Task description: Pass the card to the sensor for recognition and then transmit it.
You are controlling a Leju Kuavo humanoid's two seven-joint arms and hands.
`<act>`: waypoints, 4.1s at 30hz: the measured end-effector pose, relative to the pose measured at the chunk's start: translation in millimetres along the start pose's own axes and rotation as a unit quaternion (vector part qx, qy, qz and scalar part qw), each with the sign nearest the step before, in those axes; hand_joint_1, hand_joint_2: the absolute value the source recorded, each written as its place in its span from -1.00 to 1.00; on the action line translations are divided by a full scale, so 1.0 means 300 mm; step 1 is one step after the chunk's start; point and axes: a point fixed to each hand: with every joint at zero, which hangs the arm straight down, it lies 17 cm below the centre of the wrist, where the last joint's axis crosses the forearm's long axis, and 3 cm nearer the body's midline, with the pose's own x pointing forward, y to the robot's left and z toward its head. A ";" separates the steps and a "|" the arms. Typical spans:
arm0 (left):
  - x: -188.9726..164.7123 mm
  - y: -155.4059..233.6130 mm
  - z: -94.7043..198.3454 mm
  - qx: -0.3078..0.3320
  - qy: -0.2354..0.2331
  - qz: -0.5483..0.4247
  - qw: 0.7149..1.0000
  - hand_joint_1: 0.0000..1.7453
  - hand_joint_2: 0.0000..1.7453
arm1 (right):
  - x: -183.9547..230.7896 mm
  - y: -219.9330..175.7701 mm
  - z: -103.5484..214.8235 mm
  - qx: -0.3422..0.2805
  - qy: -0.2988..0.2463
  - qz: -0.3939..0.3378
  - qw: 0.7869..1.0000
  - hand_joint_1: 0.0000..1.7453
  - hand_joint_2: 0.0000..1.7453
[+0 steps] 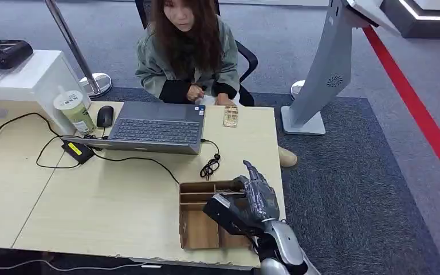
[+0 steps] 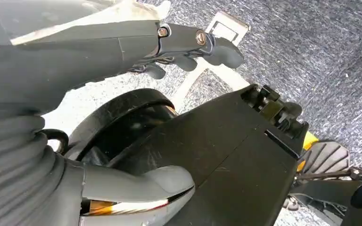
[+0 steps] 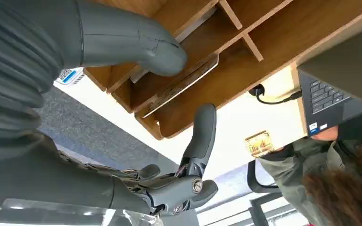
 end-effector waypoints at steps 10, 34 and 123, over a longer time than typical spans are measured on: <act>0.000 0.000 0.000 0.001 -0.001 0.000 1.000 -1.00 1.00 | 0.000 -0.002 0.000 -0.002 0.000 -0.003 1.000 -0.06 1.00; -0.012 -0.007 0.000 -0.001 0.002 0.000 1.000 -1.00 -1.00 | -0.001 -0.001 -0.001 -0.001 0.001 -0.007 1.000 -0.02 1.00; -0.116 -0.081 0.006 -0.023 0.028 -0.008 0.999 -1.00 -1.00 | 0.198 -0.712 0.058 -0.251 -0.060 -0.119 0.959 1.00 1.00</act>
